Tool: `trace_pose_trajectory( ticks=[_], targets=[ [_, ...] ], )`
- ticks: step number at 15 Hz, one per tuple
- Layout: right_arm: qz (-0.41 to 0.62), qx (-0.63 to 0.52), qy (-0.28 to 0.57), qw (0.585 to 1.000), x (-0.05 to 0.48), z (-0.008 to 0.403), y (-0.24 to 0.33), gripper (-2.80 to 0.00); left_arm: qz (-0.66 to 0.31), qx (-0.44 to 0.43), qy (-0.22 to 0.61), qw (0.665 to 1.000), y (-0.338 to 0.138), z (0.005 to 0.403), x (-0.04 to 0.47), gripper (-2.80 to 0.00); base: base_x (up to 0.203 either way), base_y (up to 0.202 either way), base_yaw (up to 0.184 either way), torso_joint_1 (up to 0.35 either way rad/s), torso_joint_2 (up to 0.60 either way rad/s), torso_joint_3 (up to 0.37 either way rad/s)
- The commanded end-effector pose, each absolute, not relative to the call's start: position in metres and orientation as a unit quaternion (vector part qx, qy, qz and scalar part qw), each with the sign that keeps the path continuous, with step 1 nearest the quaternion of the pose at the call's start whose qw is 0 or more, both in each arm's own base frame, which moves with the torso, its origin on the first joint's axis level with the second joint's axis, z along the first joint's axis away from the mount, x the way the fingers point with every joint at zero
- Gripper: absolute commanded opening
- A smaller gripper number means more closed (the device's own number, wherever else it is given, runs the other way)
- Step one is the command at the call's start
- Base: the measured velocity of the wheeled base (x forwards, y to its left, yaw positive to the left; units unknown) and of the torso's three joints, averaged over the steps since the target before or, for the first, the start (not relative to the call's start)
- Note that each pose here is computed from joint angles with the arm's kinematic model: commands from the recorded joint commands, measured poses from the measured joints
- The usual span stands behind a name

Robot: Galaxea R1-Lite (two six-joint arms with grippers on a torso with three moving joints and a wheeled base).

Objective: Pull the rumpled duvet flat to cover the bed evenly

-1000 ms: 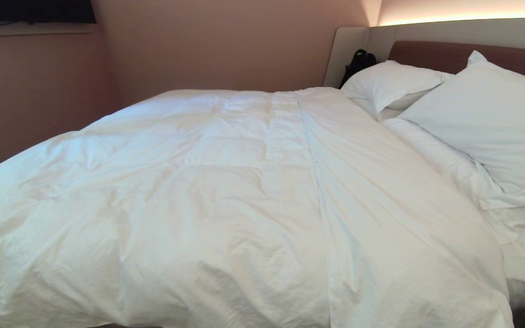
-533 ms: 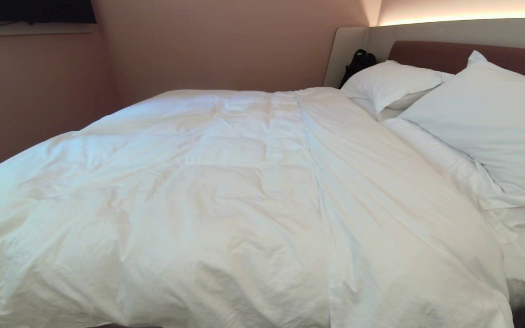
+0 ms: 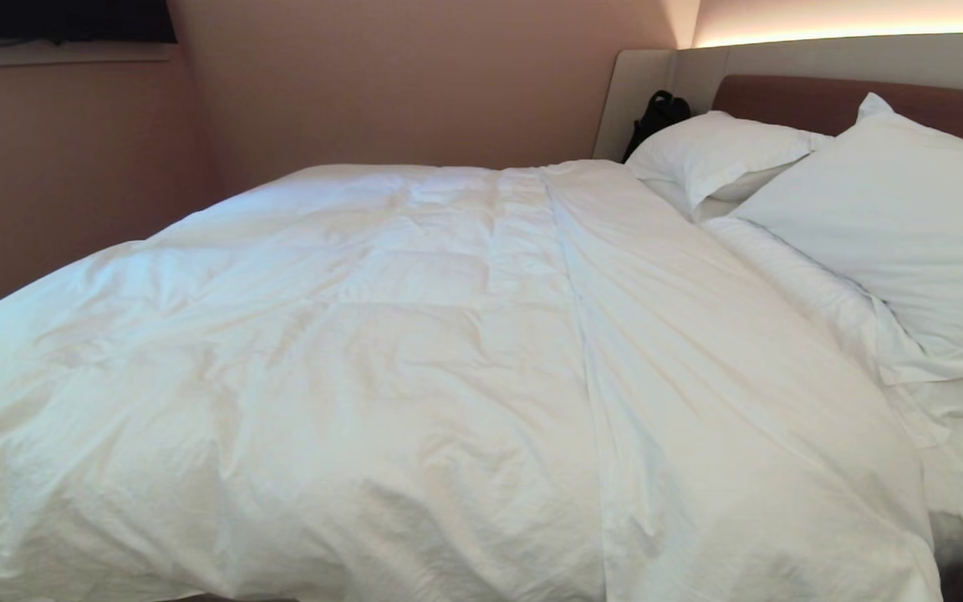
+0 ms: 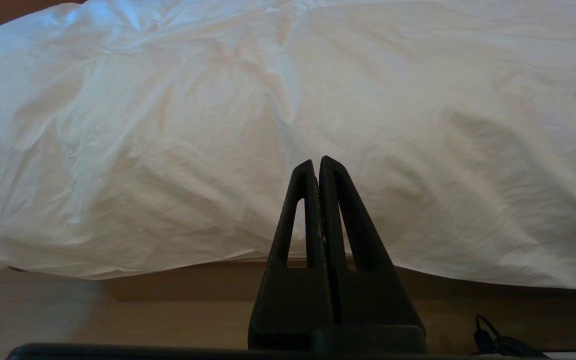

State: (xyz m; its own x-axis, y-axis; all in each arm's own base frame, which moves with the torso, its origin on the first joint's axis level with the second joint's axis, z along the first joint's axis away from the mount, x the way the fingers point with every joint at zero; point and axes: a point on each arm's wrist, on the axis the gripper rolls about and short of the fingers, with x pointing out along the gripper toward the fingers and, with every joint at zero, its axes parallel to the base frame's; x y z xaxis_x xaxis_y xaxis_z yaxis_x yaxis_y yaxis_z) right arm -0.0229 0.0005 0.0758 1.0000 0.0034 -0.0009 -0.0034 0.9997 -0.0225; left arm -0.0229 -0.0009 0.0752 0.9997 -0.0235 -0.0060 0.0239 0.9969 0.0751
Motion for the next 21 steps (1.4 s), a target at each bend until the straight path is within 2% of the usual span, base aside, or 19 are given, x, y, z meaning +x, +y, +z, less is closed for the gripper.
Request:
trace_pose_trajectory(
  ticks=[1, 8, 15, 21],
  targets=[
    [0.002, -0.011, 0.001, 1.0, -0.0228, 0.0758, 0.0005, -2.8, -0.012, 0.04, 0.003, 0.999, -0.0009, 0.0751, -0.0229, -2.8, 0.0, 0.0, 0.0, 0.0, 0.0, 0.0],
    [0.002, -0.012, 0.0, 1.0, -0.0229, 0.0757, 0.0005, -2.8, -0.015, 0.057, 0.002, 0.998, -0.0011, 0.0751, -0.0229, -2.8, 0.0, 0.0, 0.0, 0.0, 0.0, 0.0],
    [0.002, -0.011, 0.001, 1.0, -0.0228, 0.0758, 0.0005, -2.8, -0.014, 0.054, 0.002, 0.998, -0.001, 0.0751, -0.0229, -2.8, -0.153, 0.0, 0.001, 0.003, 0.0, 0.003],
    [0.002, -0.011, 0.001, 1.0, -0.0228, 0.0758, 0.0005, -2.8, -0.013, 0.051, 0.002, 0.999, -0.001, 0.0751, -0.0229, -2.8, 0.0, 0.0, 0.0, 0.0, 0.0, 0.0]
  ],
)
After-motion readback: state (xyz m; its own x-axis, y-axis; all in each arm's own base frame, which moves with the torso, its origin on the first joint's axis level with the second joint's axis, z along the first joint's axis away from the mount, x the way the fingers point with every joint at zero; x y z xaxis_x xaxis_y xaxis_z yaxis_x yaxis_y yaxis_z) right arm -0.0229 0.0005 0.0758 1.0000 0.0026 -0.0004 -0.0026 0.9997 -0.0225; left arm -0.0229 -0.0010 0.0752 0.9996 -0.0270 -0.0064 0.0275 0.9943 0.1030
